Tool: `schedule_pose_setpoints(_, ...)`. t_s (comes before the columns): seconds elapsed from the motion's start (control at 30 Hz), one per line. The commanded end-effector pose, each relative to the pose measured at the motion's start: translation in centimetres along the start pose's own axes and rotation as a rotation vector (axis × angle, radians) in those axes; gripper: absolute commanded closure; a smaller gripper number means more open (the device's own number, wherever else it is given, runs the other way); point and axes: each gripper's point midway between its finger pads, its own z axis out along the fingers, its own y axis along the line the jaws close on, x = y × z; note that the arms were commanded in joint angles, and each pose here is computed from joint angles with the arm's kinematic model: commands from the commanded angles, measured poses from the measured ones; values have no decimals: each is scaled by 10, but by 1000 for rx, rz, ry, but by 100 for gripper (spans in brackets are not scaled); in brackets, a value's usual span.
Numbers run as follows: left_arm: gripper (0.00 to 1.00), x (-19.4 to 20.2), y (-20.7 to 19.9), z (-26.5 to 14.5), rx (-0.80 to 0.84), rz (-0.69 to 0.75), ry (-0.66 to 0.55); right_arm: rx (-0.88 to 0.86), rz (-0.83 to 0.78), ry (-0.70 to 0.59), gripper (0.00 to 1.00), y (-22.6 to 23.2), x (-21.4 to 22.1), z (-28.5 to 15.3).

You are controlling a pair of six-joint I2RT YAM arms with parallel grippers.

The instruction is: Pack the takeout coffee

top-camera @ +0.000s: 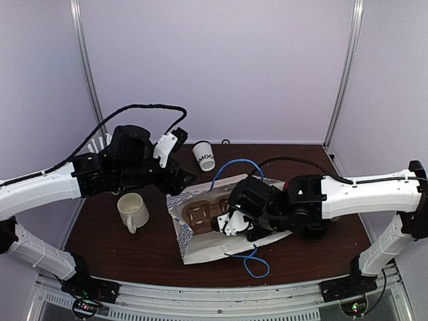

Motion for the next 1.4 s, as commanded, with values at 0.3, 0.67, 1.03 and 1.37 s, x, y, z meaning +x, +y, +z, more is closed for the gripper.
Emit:
schedule_pose_setpoints(0.3, 25, 17, 47, 20, -44, -147, 44, -12, 107, -43, 34, -20, -7, 25)
schedule_pose_setpoints(0.67, 25, 22, 36, 22, 18, -147, 53, -53, 144, -49, 34, -22, -8, 42)
schedule_pose_setpoints(1.03, 25, 23, 47, 10, -40, -139, 47, -194, 191, -31, 34, -26, -7, 61)
schedule_pose_setpoints(1.37, 24, 10, 79, -25, -169, -131, -1, -469, 231, 33, 35, -16, -2, 67)
